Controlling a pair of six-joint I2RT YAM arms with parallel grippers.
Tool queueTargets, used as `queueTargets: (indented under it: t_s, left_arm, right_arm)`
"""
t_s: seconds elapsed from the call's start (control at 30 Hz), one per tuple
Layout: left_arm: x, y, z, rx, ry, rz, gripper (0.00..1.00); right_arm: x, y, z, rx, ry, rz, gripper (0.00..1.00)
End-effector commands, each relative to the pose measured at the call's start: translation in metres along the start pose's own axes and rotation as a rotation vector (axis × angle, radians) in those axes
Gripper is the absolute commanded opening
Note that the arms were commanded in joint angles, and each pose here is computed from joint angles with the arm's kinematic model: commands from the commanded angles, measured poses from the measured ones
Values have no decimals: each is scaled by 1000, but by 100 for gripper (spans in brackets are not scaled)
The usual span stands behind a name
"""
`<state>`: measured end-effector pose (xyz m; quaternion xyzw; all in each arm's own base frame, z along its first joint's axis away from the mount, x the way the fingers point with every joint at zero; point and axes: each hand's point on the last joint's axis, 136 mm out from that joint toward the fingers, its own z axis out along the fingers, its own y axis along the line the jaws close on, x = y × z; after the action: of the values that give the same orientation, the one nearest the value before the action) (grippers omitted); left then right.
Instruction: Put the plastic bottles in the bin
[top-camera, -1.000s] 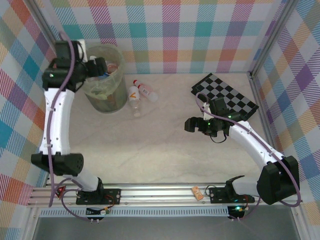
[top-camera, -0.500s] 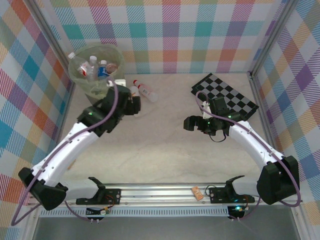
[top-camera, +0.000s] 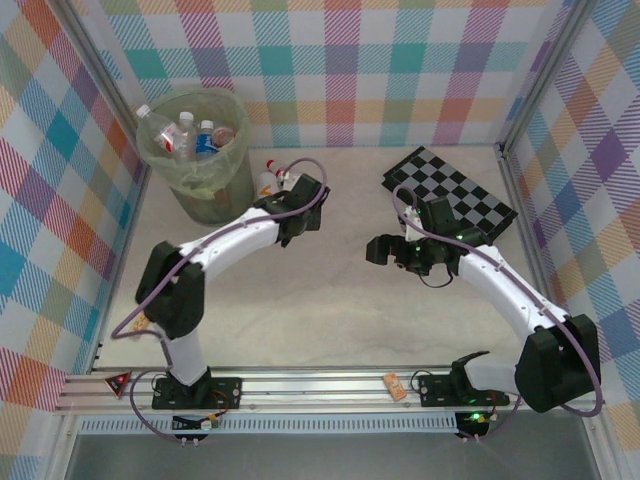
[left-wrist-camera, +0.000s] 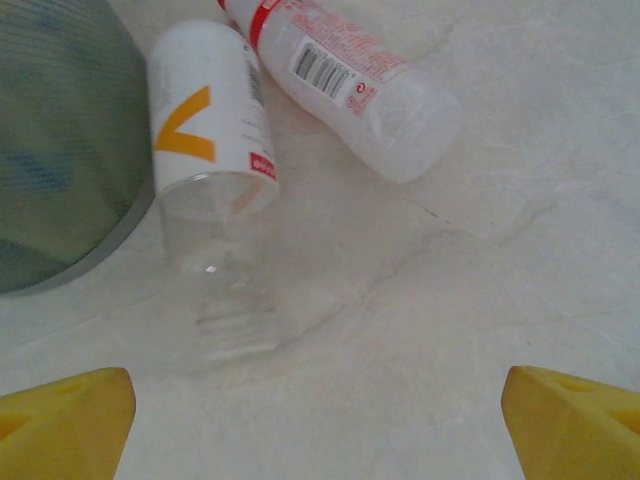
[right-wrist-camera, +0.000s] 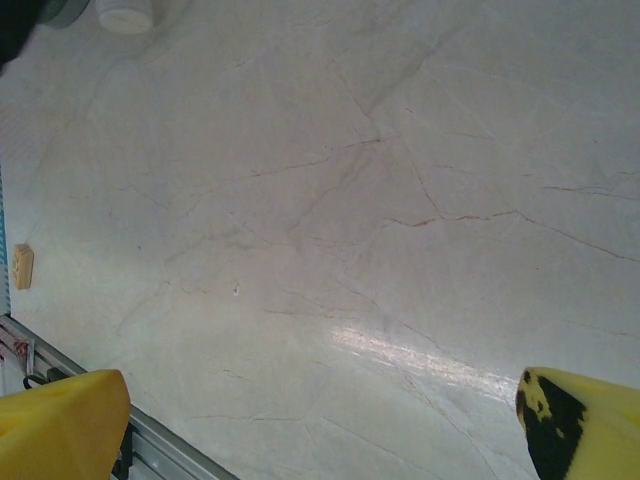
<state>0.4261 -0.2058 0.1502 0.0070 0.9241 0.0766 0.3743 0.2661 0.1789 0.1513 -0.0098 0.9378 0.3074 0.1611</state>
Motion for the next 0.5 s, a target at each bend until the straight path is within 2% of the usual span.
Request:
queueTargets:
  t_s: [0.0, 0.23, 0.47]
  left_arm:
    - [-17, 15, 21, -53, -4, 6, 94]
    - [-20, 26, 81, -108, 96, 48, 95]
    - [-14, 34, 113, -130, 153, 58, 94]
  right_arm:
    - [6, 2, -5, -7, -3, -6, 99]
    - [10, -4, -6, 19, 10, -10, 99]
    - [12, -7, -8, 41, 16, -22, 99]
